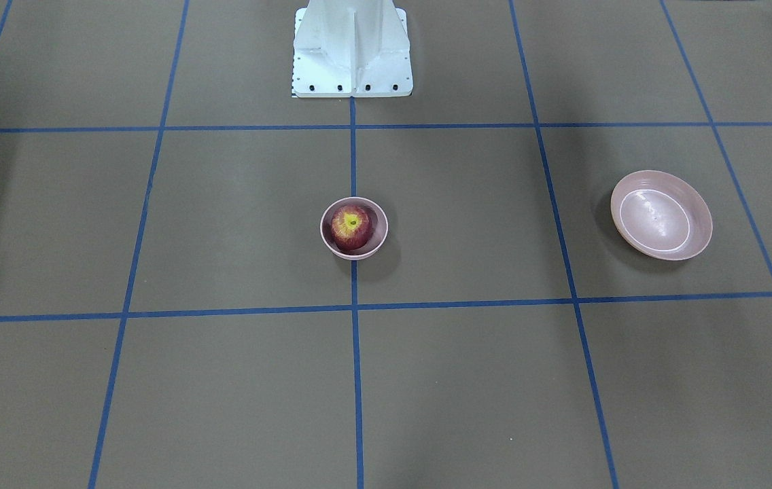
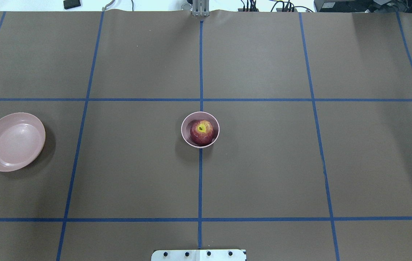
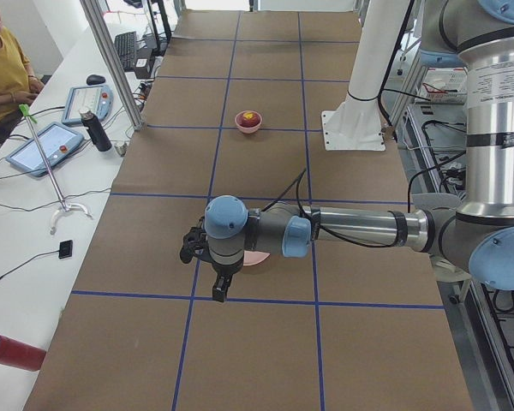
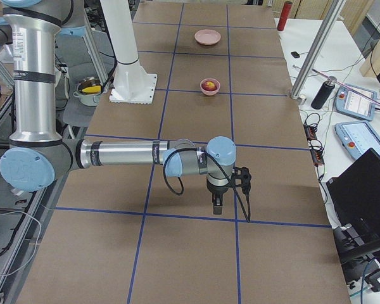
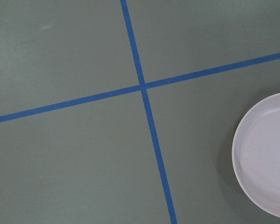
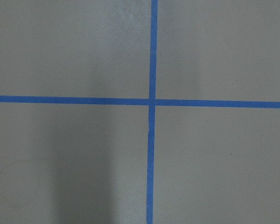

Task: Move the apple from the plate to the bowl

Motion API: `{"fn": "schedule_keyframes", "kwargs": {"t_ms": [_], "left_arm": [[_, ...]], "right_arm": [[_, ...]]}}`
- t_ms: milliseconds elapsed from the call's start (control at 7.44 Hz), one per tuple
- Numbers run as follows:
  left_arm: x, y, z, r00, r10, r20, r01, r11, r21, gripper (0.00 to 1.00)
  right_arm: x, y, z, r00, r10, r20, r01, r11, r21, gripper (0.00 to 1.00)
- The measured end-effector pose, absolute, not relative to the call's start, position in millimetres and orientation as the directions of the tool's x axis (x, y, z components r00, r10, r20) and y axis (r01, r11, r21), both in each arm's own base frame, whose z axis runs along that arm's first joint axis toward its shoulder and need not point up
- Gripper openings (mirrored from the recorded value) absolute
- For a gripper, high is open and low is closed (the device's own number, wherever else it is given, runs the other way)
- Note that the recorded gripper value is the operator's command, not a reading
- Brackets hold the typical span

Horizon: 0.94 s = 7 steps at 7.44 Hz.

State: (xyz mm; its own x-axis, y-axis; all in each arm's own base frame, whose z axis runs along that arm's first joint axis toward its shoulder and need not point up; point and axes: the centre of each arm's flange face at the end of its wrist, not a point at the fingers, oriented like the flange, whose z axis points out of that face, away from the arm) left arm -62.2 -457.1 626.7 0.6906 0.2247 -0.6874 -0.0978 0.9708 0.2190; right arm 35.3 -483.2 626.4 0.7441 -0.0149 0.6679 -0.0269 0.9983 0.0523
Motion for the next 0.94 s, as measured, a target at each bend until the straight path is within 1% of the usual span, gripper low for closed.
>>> {"fn": "schedule_keyframes", "kwargs": {"t_ms": [940], "left_arm": [[-62.2,-456.5,627.4,0.691,0.223,-0.688,-0.097,0.971,0.217,0.98]], "right_arm": [[35.3,-483.7,626.4,0.744,-0.002,0.669,-0.036,0.998,0.044,1.0]]}}
